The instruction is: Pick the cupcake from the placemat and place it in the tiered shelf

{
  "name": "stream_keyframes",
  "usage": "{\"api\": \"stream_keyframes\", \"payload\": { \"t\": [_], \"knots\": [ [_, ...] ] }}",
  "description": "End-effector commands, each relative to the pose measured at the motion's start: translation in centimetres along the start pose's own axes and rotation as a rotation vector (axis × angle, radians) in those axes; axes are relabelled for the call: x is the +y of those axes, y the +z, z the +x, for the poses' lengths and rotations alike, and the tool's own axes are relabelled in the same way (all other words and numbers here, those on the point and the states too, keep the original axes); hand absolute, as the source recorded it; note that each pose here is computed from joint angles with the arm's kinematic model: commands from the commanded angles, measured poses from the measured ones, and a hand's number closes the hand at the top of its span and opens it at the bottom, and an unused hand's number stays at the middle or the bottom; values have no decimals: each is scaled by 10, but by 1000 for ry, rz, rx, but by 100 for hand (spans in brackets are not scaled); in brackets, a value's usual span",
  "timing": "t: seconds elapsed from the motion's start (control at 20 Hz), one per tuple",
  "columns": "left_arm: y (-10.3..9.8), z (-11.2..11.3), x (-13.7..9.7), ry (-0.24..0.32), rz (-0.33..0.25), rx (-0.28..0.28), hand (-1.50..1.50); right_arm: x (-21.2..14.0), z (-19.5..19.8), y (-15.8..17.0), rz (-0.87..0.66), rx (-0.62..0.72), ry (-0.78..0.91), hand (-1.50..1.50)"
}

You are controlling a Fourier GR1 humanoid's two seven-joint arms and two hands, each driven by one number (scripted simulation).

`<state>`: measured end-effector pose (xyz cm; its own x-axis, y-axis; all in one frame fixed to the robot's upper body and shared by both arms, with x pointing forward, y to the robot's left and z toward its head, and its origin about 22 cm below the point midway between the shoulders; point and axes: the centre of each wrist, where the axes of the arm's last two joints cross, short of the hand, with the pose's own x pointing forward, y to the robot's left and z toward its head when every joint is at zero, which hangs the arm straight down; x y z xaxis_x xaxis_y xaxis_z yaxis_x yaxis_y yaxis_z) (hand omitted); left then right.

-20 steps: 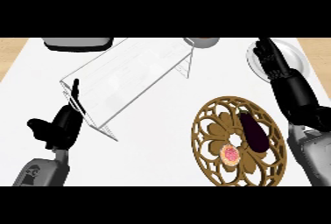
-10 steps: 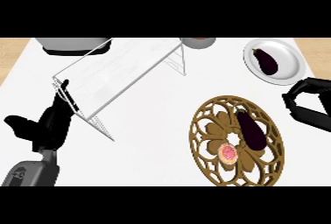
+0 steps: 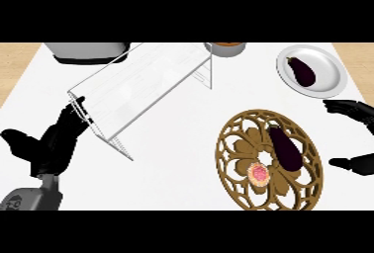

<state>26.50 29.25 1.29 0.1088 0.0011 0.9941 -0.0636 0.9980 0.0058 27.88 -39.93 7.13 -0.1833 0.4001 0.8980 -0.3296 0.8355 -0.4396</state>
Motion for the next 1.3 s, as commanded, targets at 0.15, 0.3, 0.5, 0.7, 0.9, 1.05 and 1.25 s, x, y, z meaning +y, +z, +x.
{"api": "stream_keyframes", "payload": {
  "t": [0.15, 0.3, 0.5, 0.7, 0.9, 1.05, 1.25],
  "knots": [
    [16, -37, 18, -34, 40, 314, 0, -34, 37, 4, 247, 2, 67, -150],
    [16, -33, 11, -36, 61, 323, 0, -8, 44, -1, 333, 36, 120, -150],
    [35, -49, 9, -30, 42, 325, 0, -3, 70, -13, 323, 126, 222, -150],
    [29, -38, 21, -41, 54, 336, 0, 17, 90, -26, 256, 153, 259, -150],
    [22, -34, -9, -46, 39, 344, 0, 48, 121, -38, 192, 233, 349, -150],
    [16, -40, -12, -53, 51, 331, 0, 86, 134, -35, 217, 297, 377, -150],
    [17, -46, 8, -48, 31, 335, 0, 105, 135, -27, 262, 365, 420, -150]
  ]
}}
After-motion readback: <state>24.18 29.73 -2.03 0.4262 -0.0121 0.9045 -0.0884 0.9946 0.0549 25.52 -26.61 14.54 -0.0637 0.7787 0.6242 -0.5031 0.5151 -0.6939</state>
